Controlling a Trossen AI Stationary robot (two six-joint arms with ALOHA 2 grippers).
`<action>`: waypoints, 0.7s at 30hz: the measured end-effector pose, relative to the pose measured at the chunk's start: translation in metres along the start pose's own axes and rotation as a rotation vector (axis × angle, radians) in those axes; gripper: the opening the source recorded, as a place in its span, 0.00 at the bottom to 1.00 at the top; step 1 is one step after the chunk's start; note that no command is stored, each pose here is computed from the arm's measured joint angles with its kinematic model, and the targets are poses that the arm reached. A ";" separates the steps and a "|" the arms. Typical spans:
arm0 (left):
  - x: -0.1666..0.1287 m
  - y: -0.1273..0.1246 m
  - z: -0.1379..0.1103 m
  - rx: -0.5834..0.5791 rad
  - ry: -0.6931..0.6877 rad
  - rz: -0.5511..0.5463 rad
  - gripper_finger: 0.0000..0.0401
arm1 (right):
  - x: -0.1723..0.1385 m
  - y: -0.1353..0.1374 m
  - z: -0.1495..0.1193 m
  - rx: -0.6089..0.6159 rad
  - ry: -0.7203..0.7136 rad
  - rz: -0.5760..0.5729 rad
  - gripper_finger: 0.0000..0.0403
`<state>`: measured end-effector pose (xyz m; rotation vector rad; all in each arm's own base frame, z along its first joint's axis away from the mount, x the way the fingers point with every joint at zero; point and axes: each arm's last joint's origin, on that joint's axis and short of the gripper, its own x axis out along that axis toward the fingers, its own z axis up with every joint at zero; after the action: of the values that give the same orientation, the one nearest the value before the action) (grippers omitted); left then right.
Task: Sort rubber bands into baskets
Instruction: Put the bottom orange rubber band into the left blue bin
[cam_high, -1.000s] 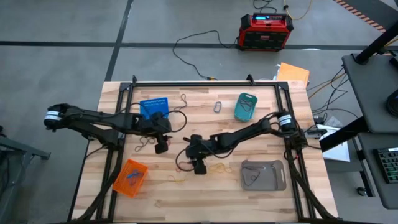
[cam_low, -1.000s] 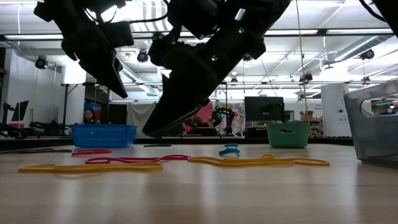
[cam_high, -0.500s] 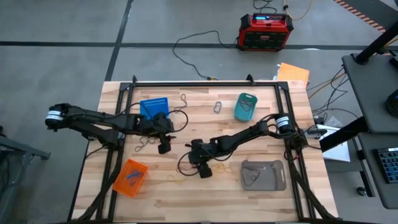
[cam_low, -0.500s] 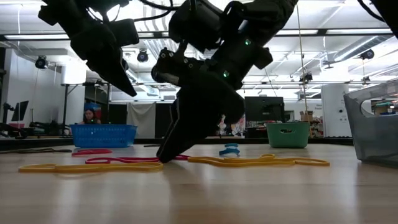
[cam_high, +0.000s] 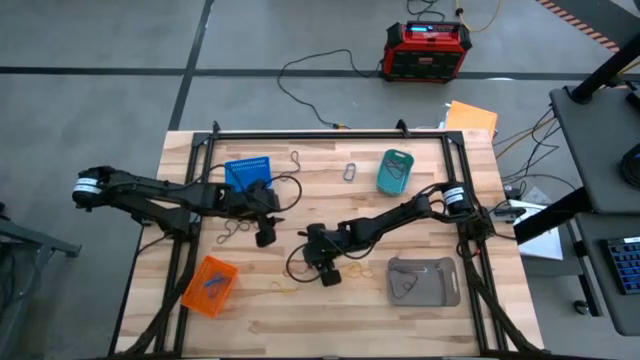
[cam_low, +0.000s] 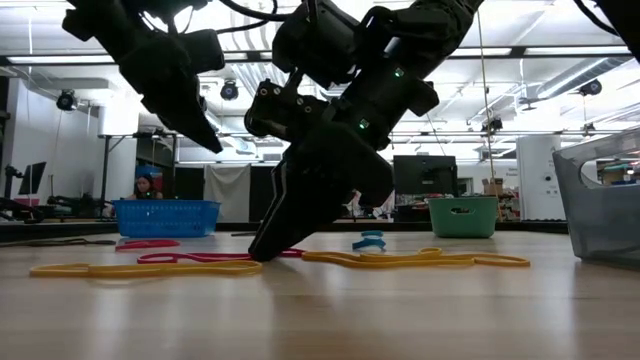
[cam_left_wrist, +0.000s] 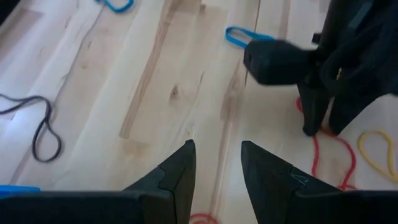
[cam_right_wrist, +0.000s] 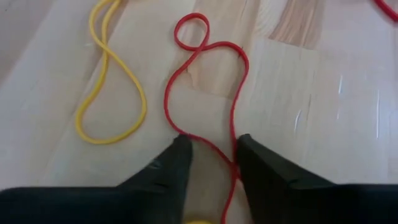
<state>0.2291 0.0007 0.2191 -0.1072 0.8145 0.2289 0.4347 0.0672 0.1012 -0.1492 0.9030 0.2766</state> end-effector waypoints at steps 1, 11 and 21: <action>0.000 0.000 0.001 -0.002 -0.010 -0.002 0.28 | 0.000 0.000 0.000 -0.007 -0.001 -0.001 0.20; 0.000 -0.001 0.005 0.026 -0.047 -0.010 0.28 | -0.010 -0.003 0.006 -0.069 -0.019 -0.050 0.02; -0.001 -0.004 0.010 0.038 -0.111 -0.026 0.28 | -0.064 -0.006 0.030 -0.141 -0.093 -0.222 0.02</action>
<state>0.2366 -0.0013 0.2266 -0.0687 0.7066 0.1929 0.4221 0.0577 0.1702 -0.3621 0.7669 0.1388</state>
